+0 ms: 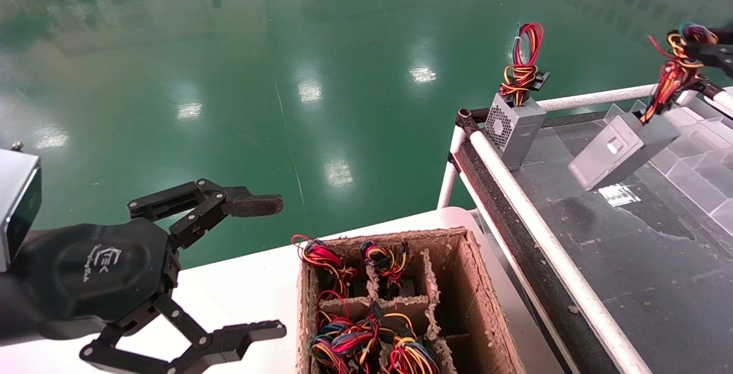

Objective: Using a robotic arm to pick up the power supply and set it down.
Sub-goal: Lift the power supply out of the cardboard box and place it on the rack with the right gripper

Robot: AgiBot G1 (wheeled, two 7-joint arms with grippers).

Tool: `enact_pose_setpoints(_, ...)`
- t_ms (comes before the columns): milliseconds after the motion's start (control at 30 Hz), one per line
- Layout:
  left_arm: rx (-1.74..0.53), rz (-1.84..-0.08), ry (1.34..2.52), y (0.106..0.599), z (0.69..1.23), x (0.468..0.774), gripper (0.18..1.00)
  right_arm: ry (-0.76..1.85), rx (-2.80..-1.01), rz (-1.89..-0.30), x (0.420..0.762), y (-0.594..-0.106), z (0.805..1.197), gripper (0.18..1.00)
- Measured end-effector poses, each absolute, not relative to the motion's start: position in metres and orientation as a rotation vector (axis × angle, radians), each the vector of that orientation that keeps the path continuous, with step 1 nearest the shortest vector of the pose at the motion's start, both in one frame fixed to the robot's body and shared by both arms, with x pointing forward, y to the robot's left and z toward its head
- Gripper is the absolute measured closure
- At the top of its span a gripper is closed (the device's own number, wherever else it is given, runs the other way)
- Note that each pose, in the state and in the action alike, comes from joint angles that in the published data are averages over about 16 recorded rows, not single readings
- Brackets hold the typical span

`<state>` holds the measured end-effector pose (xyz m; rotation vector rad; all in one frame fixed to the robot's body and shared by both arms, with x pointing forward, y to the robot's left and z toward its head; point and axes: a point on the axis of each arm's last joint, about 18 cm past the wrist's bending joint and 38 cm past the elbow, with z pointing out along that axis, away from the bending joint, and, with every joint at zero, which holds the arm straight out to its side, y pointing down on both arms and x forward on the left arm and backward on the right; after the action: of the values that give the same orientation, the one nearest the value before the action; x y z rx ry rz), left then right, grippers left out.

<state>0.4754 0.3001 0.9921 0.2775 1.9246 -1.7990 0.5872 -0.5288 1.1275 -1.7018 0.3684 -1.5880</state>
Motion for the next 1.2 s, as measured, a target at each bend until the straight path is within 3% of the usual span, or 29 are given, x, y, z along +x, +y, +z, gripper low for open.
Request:
enact_pose_setpoints(700,0.278,-1.799,1.925,0.300,0.992,0.475,0.184,0.407,-1.767,-1.616,0.638,-0.497,1.129,0.887)
enact_pose_setpoints(1200,0.278,-1.799,1.925,0.300,0.992,0.475,0.184,0.357,-1.791,-1.613,0.653,-0.470,1.135,0.887)
